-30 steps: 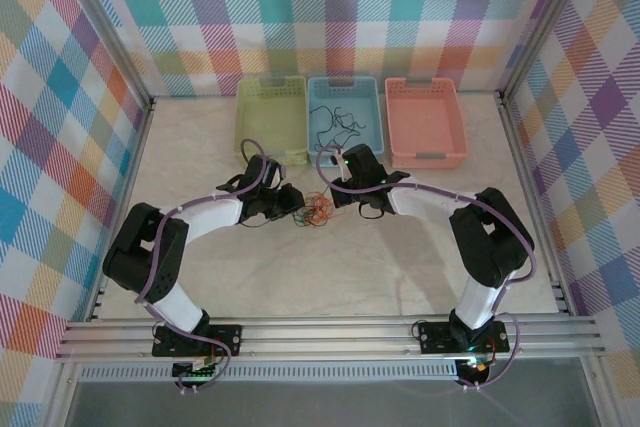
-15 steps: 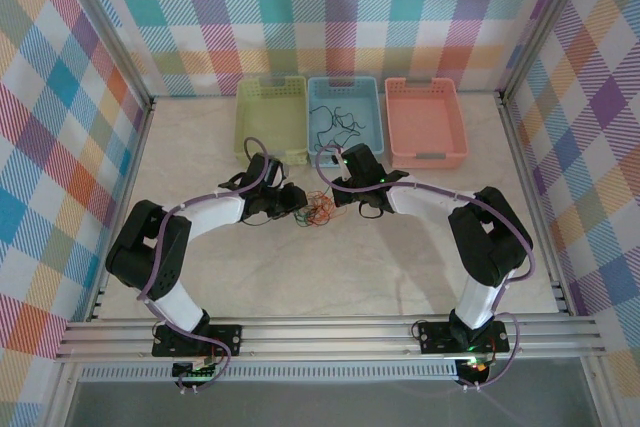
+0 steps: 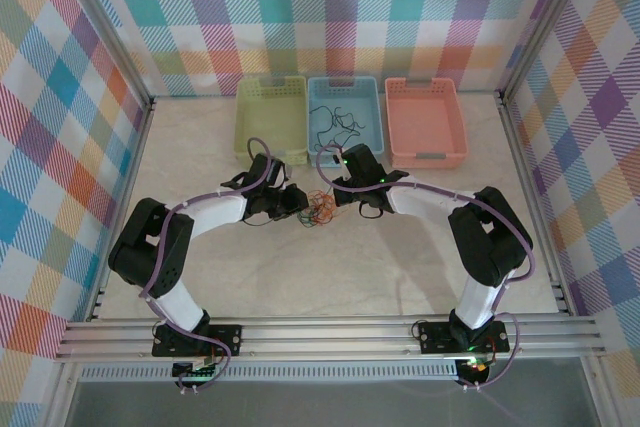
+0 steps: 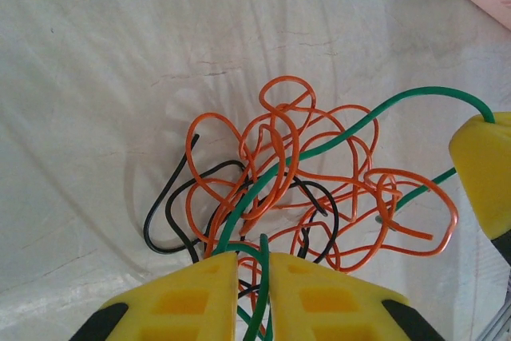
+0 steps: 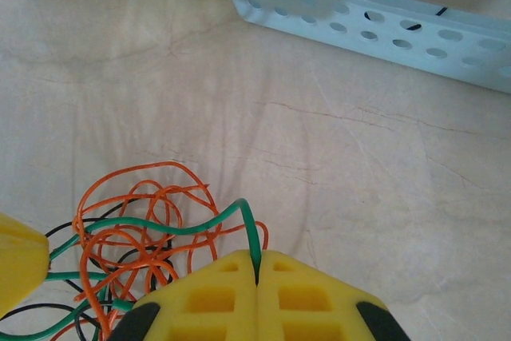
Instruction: Untangle the cables
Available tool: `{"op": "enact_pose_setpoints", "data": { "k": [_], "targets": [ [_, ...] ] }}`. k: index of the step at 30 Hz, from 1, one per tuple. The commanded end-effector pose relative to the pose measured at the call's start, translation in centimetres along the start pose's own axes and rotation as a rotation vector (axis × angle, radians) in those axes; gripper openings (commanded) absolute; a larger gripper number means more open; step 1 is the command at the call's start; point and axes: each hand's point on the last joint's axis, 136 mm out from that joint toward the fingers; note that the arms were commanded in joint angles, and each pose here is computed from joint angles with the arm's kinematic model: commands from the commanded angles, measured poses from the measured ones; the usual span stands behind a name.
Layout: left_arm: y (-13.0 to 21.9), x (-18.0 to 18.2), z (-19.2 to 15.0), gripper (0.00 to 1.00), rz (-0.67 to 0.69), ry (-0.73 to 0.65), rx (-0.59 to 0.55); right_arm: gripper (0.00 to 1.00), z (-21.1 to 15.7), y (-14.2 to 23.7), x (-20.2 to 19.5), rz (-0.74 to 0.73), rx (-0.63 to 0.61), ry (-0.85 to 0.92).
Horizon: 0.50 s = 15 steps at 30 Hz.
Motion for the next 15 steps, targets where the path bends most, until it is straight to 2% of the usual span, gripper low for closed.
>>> {"op": "enact_pose_setpoints", "data": {
  "k": [1,9,13,15],
  "targets": [
    [-0.16,-0.81,-0.37,0.17,-0.009,-0.025,0.026,0.01,0.70,-0.03,-0.05,-0.016,-0.007,-0.011],
    [-0.16,-0.82,-0.42,0.11,-0.010,-0.026,0.025,0.01,0.70,-0.02,-0.20,-0.024,-0.007,-0.014],
    [-0.03,-0.66,-0.30,0.00,-0.001,-0.023,0.015,0.01,0.66,0.04,-0.37,-0.034,-0.008,-0.015],
    [0.05,-0.38,-0.18,0.00,0.015,-0.018,0.004,0.01,0.73,0.11,-0.46,-0.039,-0.012,-0.017]
  ]
}}
Point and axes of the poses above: each hand's point on the last joint's axis, 136 mm out from that joint toward the fingers, its own y axis back along the fingers, its own x axis along the line the jaws close on, z = x × y, and after that the axes turned 4 degrees about y, right-handed
